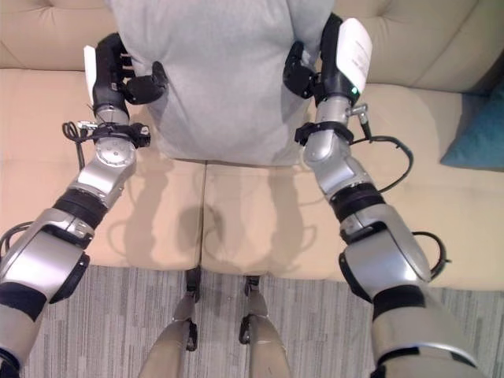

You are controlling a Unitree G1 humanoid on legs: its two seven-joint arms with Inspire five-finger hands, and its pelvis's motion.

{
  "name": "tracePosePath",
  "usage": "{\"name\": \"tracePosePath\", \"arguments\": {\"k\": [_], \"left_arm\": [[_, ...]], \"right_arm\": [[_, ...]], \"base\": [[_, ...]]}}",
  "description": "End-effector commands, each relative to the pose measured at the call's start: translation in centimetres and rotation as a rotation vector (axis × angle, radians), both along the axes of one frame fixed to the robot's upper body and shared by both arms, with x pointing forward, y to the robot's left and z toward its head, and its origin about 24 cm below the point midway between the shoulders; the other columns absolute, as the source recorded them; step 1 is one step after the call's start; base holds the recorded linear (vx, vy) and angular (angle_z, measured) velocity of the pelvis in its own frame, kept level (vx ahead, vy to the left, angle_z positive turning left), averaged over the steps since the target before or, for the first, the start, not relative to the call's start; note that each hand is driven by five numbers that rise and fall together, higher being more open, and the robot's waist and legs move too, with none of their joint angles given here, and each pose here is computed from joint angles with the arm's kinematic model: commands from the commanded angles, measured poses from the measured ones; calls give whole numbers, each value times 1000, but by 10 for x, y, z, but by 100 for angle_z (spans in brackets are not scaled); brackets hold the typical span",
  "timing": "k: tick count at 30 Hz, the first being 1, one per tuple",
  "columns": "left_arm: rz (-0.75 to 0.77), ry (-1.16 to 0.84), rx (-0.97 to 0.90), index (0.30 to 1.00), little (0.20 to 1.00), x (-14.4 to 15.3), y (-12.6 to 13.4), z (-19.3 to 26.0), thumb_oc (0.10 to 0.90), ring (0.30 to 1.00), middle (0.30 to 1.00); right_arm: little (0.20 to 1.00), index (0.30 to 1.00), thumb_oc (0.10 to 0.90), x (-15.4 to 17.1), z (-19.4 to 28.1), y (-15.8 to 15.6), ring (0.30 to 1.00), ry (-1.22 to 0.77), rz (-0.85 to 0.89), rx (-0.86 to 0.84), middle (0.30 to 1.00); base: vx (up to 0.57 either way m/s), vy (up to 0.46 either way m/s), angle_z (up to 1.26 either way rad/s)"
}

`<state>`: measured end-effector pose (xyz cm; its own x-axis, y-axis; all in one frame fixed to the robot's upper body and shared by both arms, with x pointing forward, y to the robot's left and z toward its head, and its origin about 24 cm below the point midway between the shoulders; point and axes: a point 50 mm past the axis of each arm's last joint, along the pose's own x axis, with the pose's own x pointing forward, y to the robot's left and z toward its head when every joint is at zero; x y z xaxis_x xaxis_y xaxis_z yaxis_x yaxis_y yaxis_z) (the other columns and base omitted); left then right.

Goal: Pick up all the scattered cushions and arrange them neatly on the sofa.

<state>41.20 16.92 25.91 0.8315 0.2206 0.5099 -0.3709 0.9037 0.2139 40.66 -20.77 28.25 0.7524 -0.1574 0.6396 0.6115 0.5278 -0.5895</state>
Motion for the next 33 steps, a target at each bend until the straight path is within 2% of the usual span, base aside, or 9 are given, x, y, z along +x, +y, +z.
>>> {"name": "tracePosePath", "arguments": {"k": [1, 8, 14, 20, 25, 30, 31, 32, 33], "left_arm": [[17, -212, 5, 900, 900, -11, 19, 58, 800, 900, 900], [104, -133, -82, 900, 900, -14, 73, 39, 800, 900, 900], [124, -96, -77, 900, 900, -20, 90, 21, 800, 900, 900], [103, -69, -90, 900, 900, -24, 94, 0, 800, 900, 900], [54, -58, -86, 900, 900, -29, 86, -19, 800, 900, 900], [-43, 48, -146, 900, 900, -59, 71, -97, 800, 900, 900], [-43, 52, -145, 900, 900, -59, 71, -98, 800, 900, 900], [-57, 95, -161, 900, 900, -76, 70, -124, 800, 900, 900], [-56, 127, -178, 900, 900, -86, 72, -138, 800, 900, 900]], "right_arm": [[900, 900, 800, -4, 35, -8, 900, -87, 6, 75, 900], [900, 900, 800, -12, 25, -60, 900, 2, -127, 117, 900], [900, 900, 800, -23, 11, -94, 900, 41, -178, 169, 900], [900, 900, 800, -30, -6, -109, 900, 49, -154, 270, 900], [900, 900, 800, -32, -22, -105, 900, 62, -94, 303, 900], [900, 900, 800, -54, -100, -90, 900, 160, 26, 374, 900], [900, 900, 800, -55, -101, -90, 900, 163, 24, 374, 900], [900, 900, 800, -70, -133, -87, 900, 232, 35, 359, 900], [900, 900, 800, -79, -146, -88, 900, 271, 27, 321, 900]], "base": [[8, -11, 14], [5, -4, 2], [3, -11, 3], [-1, -5, -1], [-1, -19, -4], [20, -10, -5], [51, -7, 3], [65, -5, 4], [86, -15, 8]]}}
